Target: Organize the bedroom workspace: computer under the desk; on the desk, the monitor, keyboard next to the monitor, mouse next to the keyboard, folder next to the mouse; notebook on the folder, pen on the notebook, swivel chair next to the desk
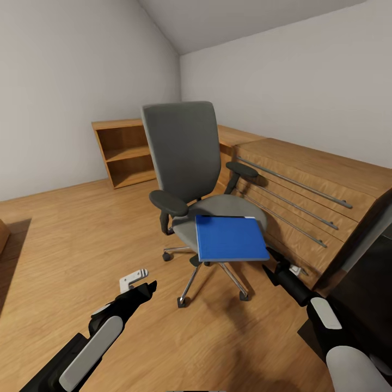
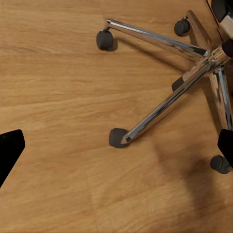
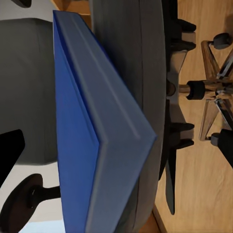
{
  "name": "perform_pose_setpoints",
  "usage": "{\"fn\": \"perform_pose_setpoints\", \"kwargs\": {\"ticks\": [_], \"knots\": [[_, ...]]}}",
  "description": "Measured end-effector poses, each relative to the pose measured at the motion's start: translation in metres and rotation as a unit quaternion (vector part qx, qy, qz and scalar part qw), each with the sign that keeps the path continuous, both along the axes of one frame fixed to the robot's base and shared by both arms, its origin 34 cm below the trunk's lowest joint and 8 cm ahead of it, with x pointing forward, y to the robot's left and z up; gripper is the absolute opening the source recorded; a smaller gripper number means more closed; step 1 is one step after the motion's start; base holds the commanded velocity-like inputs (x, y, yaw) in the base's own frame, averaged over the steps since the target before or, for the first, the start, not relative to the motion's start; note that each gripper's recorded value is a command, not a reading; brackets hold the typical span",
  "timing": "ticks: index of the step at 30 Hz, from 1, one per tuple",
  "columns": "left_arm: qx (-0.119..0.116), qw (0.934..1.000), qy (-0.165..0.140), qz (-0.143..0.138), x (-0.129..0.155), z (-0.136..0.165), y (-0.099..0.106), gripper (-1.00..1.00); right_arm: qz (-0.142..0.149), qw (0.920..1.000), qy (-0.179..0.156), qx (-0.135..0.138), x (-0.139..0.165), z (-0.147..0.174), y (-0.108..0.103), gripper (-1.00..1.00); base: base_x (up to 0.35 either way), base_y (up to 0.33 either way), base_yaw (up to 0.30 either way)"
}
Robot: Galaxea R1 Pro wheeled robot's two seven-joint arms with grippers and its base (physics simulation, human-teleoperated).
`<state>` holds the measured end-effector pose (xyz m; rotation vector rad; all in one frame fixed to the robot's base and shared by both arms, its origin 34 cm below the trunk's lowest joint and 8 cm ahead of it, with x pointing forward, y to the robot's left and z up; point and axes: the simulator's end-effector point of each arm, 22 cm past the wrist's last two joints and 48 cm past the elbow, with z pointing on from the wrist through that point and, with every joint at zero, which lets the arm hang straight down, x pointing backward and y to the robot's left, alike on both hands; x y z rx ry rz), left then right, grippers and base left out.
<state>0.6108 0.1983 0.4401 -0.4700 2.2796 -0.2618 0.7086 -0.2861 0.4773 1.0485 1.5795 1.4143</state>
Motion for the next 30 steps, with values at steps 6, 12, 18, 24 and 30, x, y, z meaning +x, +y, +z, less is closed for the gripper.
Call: {"fn": "perform_pose_setpoints", "kwargs": {"ticks": [6,12,18,24,30], "knots": [[0.000,1.0000,0.000,0.000,0.0000,0.0002,0.0001,1.00,0.002,1.0000,0.000,0.000,-0.0002,-0.0002,0.0014,1.00,0.060,0.049,0.000],[0.000,1.0000,0.000,0.000,0.0000,0.0000,0.0005,1.00,0.002,1.0000,0.001,-0.001,-0.0002,-0.0006,0.0017,1.00,0.081,0.063,0.000],[0.000,1.0000,0.000,0.000,-0.0001,-0.0002,0.0007,1.00,0.002,1.0000,0.001,-0.001,-0.0002,-0.0009,0.0017,1.00,0.011,0.008,0.000],[0.000,1.0000,0.000,0.000,-0.0001,-0.0003,0.0006,1.00,0.002,1.0000,0.001,0.000,-0.0003,-0.0009,0.0018,1.00,0.001,0.001,0.000],[-0.001,1.0000,0.000,0.000,-0.0001,-0.0002,0.0005,1.00,0.004,1.0000,0.002,0.000,-0.0006,-0.0013,0.0032,1.00,0.000,0.000,0.000]]}}
